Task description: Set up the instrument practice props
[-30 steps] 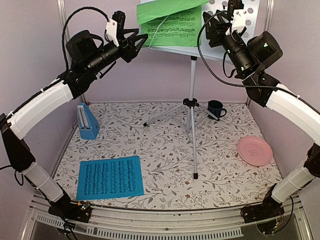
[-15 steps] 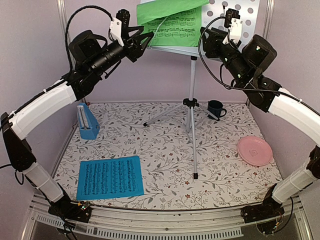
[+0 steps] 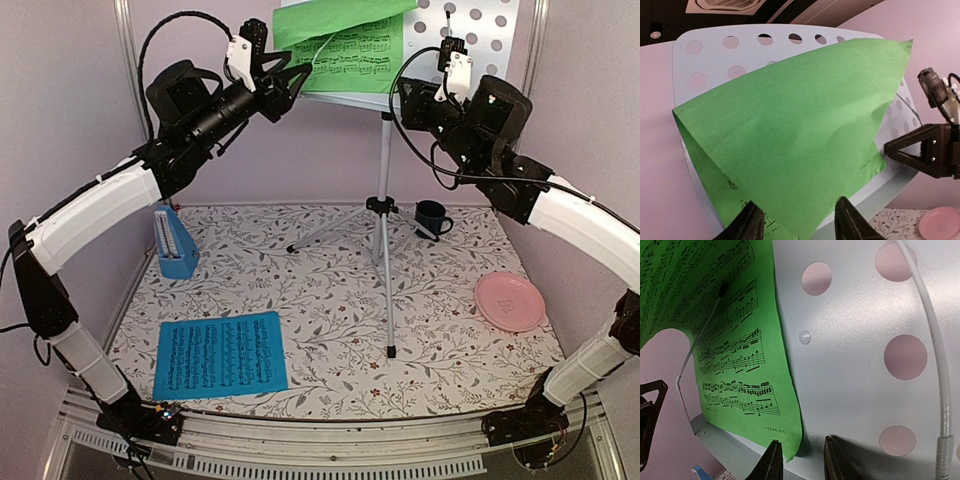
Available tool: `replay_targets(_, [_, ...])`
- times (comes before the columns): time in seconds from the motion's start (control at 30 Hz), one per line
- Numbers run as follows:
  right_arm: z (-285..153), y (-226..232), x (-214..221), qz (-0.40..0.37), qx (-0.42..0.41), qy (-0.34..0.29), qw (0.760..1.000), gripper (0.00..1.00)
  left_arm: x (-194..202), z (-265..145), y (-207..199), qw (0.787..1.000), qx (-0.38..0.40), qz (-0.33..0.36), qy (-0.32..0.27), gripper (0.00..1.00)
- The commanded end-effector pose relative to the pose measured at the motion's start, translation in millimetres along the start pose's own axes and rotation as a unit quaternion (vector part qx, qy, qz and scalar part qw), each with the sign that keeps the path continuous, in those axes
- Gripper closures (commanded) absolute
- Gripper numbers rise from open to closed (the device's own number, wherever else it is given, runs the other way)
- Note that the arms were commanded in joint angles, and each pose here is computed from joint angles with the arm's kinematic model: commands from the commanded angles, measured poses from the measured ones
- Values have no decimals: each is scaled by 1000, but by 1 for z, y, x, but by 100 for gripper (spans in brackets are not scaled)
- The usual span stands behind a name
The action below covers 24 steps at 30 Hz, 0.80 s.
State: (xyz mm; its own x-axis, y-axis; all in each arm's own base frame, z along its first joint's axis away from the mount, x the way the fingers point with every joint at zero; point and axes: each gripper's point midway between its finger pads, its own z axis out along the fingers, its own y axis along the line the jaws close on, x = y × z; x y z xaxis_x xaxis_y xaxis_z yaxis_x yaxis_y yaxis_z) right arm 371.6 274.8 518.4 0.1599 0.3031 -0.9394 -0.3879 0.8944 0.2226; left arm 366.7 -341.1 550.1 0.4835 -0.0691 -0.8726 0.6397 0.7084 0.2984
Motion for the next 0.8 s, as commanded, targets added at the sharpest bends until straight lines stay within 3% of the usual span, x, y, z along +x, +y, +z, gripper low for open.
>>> replay_targets(0.0, [3, 3, 13, 20, -1, 19, 1000, 69, -15, 6, 1, 1000, -10, 9, -24, 51])
replay_targets(0.43, [13, 12, 27, 39, -16, 33, 999, 73, -13, 12, 2, 999, -13, 16, -26, 51])
replay_targets(0.77, [16, 12, 28, 43, -11, 35, 998, 100, -10, 20, -2, 1000, -7, 17, -25, 51])
